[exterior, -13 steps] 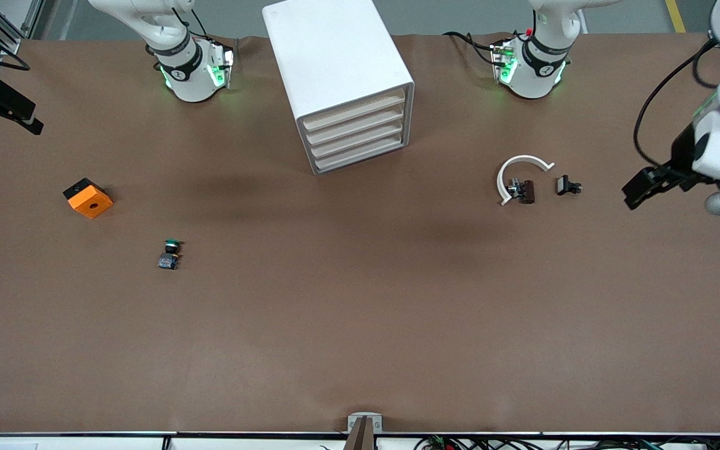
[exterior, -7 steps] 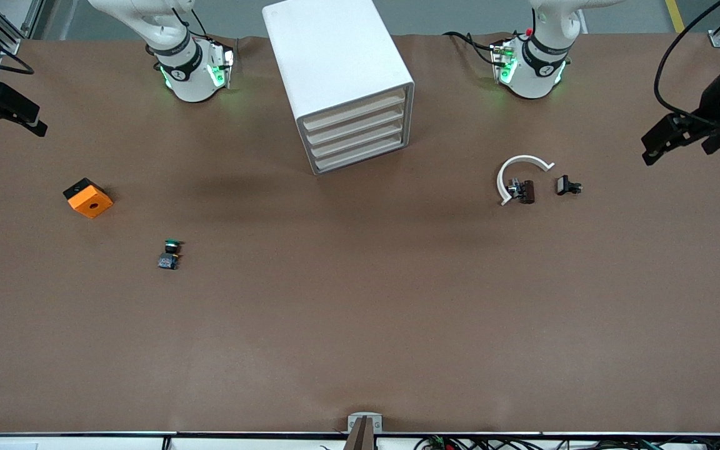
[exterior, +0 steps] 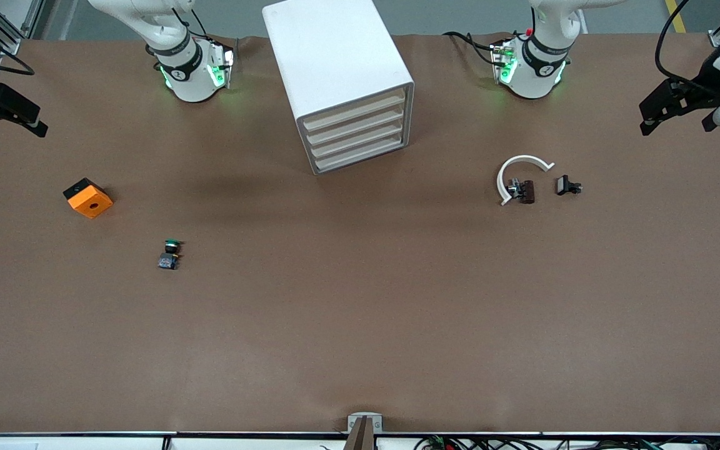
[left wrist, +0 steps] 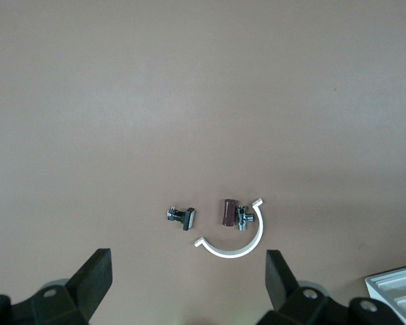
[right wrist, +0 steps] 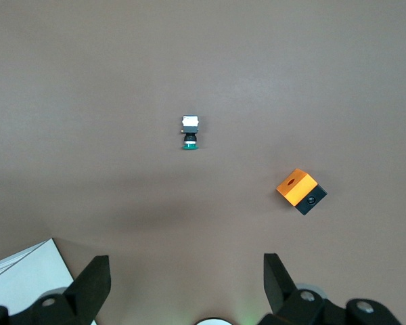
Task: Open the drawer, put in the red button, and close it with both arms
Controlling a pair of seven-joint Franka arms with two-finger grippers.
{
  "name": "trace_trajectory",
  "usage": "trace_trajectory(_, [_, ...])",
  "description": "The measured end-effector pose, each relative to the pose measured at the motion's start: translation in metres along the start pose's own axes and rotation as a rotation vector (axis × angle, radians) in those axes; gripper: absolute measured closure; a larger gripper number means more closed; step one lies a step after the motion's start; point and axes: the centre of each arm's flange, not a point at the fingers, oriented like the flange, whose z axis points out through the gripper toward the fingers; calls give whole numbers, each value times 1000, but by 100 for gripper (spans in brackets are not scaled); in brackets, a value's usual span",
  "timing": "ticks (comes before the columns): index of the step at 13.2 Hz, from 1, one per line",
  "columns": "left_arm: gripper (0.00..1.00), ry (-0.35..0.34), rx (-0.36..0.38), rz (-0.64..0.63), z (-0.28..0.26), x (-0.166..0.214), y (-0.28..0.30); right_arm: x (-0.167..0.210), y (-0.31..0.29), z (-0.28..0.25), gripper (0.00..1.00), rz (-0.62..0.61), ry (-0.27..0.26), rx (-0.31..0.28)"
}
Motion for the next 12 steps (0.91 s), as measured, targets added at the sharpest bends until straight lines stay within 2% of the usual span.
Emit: trace_trajectory(12, [0, -27, -1, -35, 13, 5, -10, 0, -1, 0, 0, -1, 0, 0])
